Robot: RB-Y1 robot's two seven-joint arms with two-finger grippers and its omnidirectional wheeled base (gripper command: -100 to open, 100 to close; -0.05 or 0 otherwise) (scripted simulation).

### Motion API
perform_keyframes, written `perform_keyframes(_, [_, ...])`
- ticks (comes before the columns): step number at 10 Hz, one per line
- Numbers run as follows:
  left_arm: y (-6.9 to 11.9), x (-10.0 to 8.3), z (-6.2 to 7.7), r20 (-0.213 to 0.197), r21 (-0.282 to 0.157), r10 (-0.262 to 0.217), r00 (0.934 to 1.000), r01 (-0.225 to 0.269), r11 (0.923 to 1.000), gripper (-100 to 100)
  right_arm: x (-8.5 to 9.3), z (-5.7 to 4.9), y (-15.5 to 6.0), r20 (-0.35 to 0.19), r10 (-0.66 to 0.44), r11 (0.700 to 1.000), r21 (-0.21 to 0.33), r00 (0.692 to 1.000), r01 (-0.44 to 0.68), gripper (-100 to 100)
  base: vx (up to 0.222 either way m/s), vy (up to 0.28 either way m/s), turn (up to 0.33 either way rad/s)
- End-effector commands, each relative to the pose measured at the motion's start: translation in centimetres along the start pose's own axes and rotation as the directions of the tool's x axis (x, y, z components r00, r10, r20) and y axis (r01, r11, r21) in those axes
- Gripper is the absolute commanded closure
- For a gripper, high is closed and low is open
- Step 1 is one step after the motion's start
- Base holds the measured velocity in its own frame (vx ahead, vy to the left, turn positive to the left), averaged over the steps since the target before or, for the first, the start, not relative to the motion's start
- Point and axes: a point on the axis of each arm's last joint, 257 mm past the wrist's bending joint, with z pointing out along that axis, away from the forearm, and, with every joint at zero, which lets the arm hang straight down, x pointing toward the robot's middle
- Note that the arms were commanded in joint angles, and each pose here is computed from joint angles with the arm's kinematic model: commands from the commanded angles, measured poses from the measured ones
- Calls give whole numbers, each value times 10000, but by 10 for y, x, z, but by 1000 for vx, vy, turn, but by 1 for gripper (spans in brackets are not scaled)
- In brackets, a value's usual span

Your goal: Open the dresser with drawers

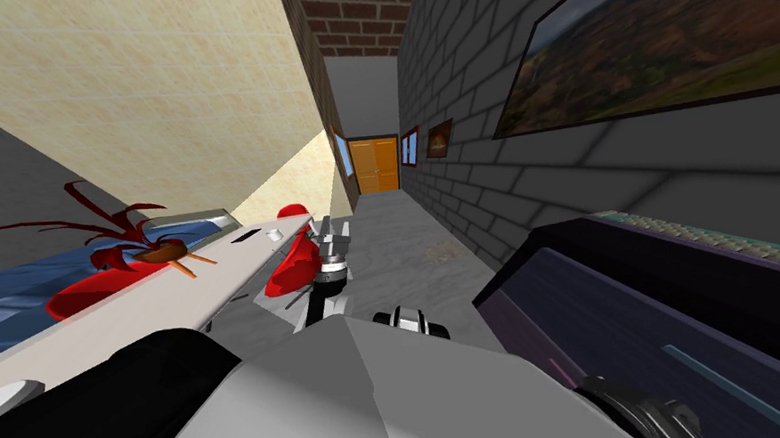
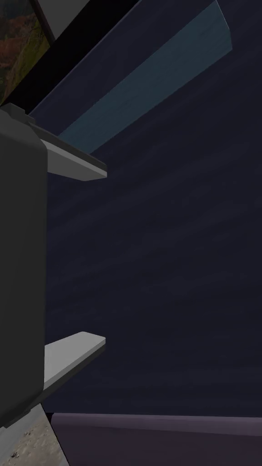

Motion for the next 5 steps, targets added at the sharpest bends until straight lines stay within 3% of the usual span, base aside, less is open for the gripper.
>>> perform_keyframes(1, [0, 0, 0, 0, 0, 0, 10000, 0, 10000, 0, 8, 7, -21, -97, -751, 9946, 709, 9971, 756, -100, 25, -4, 34])
perform_keyframes(5, [0, 0, 0, 0, 0, 0, 10000, 0, 10000, 0, 15, 19, -69, -388, -2291, 9472, 2213, 9726, 2319, -100, 29, -4, 57])
